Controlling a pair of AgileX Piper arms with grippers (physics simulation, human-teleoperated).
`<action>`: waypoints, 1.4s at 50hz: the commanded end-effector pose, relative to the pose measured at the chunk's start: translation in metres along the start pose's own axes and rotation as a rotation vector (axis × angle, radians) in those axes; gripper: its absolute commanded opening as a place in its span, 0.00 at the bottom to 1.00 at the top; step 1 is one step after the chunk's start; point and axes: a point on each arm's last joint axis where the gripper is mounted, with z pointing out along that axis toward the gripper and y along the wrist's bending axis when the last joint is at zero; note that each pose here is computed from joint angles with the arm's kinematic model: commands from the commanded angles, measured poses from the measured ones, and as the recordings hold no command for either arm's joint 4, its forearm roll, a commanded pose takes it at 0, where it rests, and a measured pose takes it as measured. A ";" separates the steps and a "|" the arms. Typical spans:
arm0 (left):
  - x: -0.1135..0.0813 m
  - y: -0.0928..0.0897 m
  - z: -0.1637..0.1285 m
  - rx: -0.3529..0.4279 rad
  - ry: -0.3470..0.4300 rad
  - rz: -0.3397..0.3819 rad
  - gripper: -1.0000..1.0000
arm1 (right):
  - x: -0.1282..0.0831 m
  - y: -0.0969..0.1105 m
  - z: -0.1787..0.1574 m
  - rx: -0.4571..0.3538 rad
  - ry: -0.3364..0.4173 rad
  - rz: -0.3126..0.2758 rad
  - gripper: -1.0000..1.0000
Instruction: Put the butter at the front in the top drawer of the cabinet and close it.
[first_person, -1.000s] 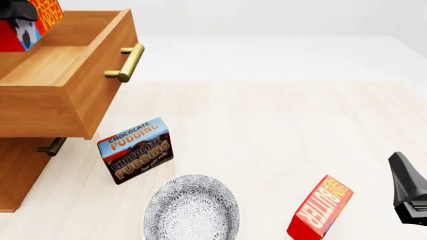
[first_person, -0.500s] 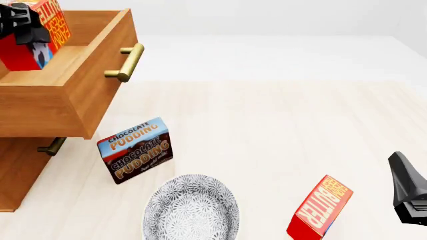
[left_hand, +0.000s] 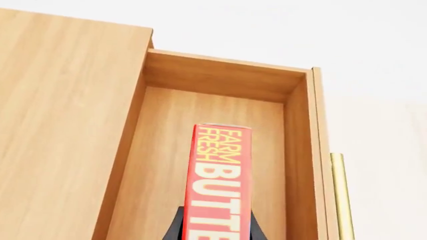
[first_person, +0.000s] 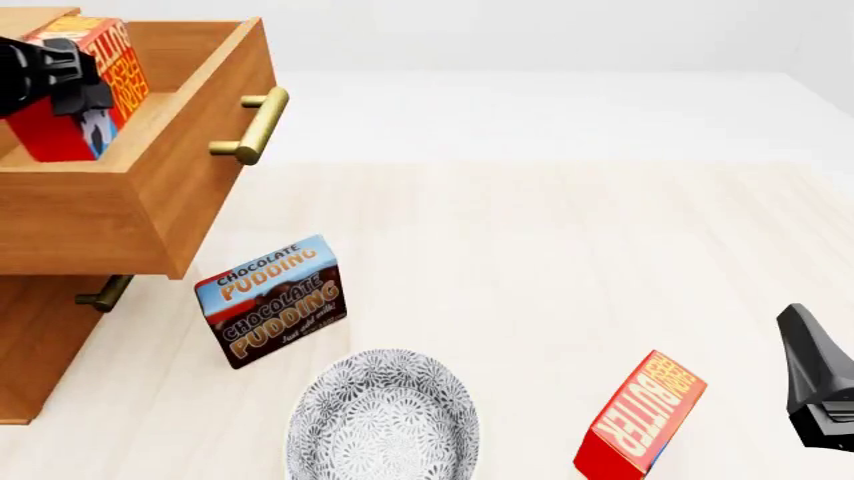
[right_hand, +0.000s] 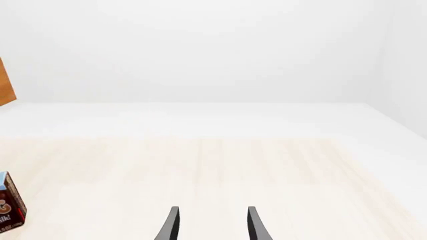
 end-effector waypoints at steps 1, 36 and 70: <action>0.000 0.001 0.005 0.000 -0.024 0.014 0.00 | 0.000 0.000 0.000 -0.001 -0.001 0.000 1.00; 0.013 0.003 0.032 -0.004 -0.008 -0.005 0.00 | 0.000 0.000 0.000 0.001 0.000 -0.001 1.00; 0.027 0.005 0.048 -0.010 0.022 0.001 0.00 | 0.000 0.000 0.000 0.001 0.000 -0.001 1.00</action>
